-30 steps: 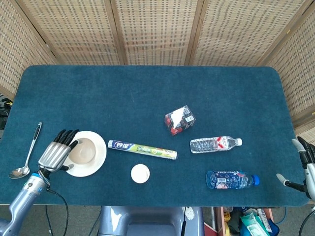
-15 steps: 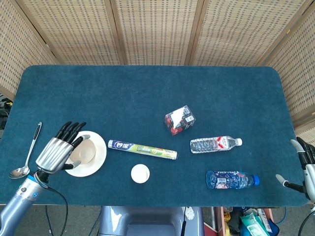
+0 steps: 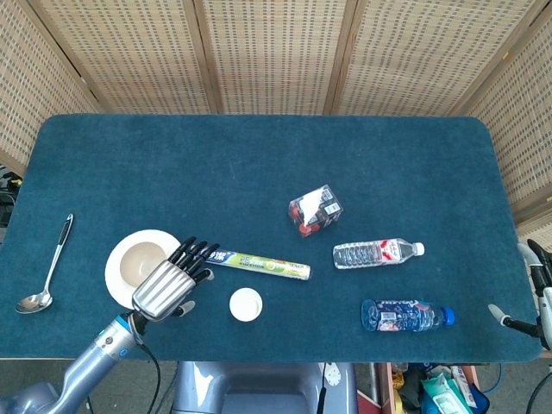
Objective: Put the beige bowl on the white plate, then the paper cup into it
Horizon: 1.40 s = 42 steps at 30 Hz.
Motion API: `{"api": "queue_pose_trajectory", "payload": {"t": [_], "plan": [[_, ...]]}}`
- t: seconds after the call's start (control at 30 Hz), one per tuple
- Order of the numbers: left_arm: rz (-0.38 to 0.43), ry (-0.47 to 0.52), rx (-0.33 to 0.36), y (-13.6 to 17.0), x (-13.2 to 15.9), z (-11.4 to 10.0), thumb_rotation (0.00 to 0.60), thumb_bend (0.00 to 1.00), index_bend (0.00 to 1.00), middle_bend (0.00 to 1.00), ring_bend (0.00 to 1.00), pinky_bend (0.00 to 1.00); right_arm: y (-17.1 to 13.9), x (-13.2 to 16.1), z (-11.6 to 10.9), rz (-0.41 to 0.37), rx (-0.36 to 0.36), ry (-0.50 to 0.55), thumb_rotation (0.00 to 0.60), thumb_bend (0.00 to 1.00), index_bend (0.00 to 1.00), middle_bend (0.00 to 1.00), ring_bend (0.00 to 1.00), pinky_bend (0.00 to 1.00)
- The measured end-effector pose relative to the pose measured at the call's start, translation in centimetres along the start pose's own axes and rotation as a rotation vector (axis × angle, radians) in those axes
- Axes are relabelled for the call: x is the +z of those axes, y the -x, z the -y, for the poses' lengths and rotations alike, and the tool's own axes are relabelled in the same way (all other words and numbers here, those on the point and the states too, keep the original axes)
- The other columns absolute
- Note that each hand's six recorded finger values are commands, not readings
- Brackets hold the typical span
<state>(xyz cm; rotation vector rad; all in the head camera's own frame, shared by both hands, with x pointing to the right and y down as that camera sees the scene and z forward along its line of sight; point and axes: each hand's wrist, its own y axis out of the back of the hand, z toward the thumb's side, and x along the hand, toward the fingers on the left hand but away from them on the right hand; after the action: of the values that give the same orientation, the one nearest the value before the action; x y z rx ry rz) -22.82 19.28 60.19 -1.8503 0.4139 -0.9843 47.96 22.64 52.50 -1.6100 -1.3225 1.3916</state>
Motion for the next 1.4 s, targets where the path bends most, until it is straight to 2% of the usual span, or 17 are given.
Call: {"api": "queue_pose_trajectory", "payload": {"t": [0.4,0.73,0.93,1.17,1.4], "plan": [[0.07,-0.032,-0.055,-2.2,4.1,2.0,0.6,0.22,0.43,0.0,0.0,0.0,0.0,-0.4,-0.3,0.01,-0.006,0.017,0.6,0.14,0.01,0.0,0.0,0.0],[0.068,-0.027,-0.085,-4.5,5.5,3.3,0.6,0.23,0.44,0.0,0.0,0.0,0.0,-0.7,-0.5,0.014,-0.009,0.029,0.6,0.14,0.01,0.0,0.0,0.0],[0.077,-0.038,-0.1,-5.1,6.2,3.9,0.6,0.29,0.52,0.0,0.0,0.0,0.0,-0.8,-0.7,0.017,-0.013,0.036,0.6,0.14,0.01,0.0,0.0,0.0],[0.071,-0.057,-0.106,-5.0,6.3,4.5,0.6,0.46,0.66,0.0,0.0,0.02,-0.1,-0.9,-0.8,0.016,-0.014,0.038,0.6,0.14,0.01,0.0,0.0,0.0],[0.021,-0.05,-0.087,-4.6,4.1,3.7,0.6,0.49,0.68,0.0,0.0,0.02,-0.1,-0.8,-0.8,0.013,-0.014,0.036,0.6,0.14,0.01,0.0,0.0,0.0]]}}
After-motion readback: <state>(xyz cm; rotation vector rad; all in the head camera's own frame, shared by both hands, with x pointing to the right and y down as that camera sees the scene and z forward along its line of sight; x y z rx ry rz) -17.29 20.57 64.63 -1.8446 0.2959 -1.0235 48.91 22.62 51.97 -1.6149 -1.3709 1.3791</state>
